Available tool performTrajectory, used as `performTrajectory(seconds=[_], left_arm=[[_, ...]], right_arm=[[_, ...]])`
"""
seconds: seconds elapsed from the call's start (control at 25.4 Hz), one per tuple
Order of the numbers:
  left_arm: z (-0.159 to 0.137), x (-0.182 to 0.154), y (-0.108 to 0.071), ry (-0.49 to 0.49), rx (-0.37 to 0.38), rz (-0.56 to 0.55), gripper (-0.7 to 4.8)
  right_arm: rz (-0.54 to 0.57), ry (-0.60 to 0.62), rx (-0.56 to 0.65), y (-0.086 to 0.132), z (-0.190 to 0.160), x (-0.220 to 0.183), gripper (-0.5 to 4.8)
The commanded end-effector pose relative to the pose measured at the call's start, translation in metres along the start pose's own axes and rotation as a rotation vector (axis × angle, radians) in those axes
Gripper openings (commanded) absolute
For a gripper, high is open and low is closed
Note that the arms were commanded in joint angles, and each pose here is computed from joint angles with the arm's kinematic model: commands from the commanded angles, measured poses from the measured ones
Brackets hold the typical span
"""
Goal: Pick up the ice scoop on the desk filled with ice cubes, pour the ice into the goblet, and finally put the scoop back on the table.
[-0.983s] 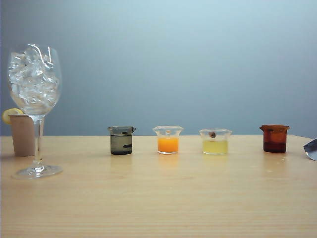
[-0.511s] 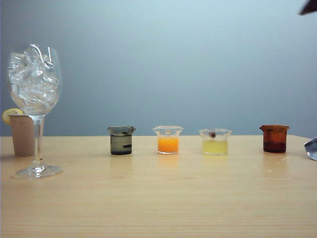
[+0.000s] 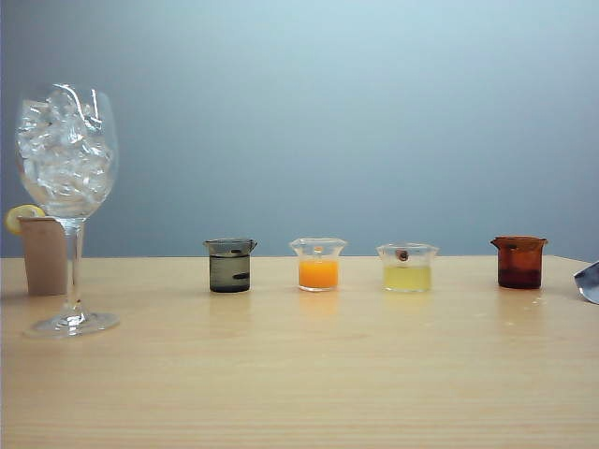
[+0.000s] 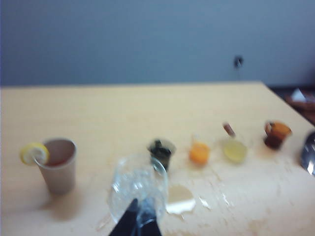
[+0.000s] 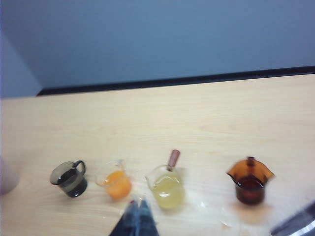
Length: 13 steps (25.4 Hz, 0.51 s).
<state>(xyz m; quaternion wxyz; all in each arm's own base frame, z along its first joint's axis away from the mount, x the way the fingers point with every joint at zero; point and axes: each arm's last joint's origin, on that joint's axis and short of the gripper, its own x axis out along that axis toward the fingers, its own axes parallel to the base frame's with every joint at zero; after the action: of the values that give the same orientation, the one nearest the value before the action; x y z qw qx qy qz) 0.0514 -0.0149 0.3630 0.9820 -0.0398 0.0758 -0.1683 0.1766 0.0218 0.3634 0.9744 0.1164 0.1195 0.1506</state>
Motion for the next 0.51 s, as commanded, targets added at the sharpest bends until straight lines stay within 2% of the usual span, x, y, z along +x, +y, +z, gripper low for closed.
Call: performTrajectory(seconds=[0.04, 0.16, 0.28, 0.35, 0.51], left_arm=[[-0.017, -0.002, 0.001, -0.011, -0.051, 0.007, -0.05], [-0.029, -0.004, 0.002, -0.04, -0.116, -0.005, -0.05], [-0.046, -0.009, 0.002, -0.05, -0.124, -0.015, -0.05], [-0.06, -0.011, 0.003, -0.093, -0.122, -0.024, -0.05], [-0.08, 0.004, 0.007, -0.121, -0.195, -0.033, -0.05]], right_arm=[[-0.057, -0.072, -0.023, 0.002, -0.021, -0.028, -0.09], [-0.074, -0.13, -0.044, 0.001, -0.04, -0.044, -0.09], [-0.069, -0.146, -0.028, -0.002, -0.066, -0.058, -0.09], [-0.063, -0.176, -0.032, -0.004, -0.087, -0.067, -0.09], [-0.07, -0.147, -0.027, -0.011, -0.112, -0.063, -0.09]])
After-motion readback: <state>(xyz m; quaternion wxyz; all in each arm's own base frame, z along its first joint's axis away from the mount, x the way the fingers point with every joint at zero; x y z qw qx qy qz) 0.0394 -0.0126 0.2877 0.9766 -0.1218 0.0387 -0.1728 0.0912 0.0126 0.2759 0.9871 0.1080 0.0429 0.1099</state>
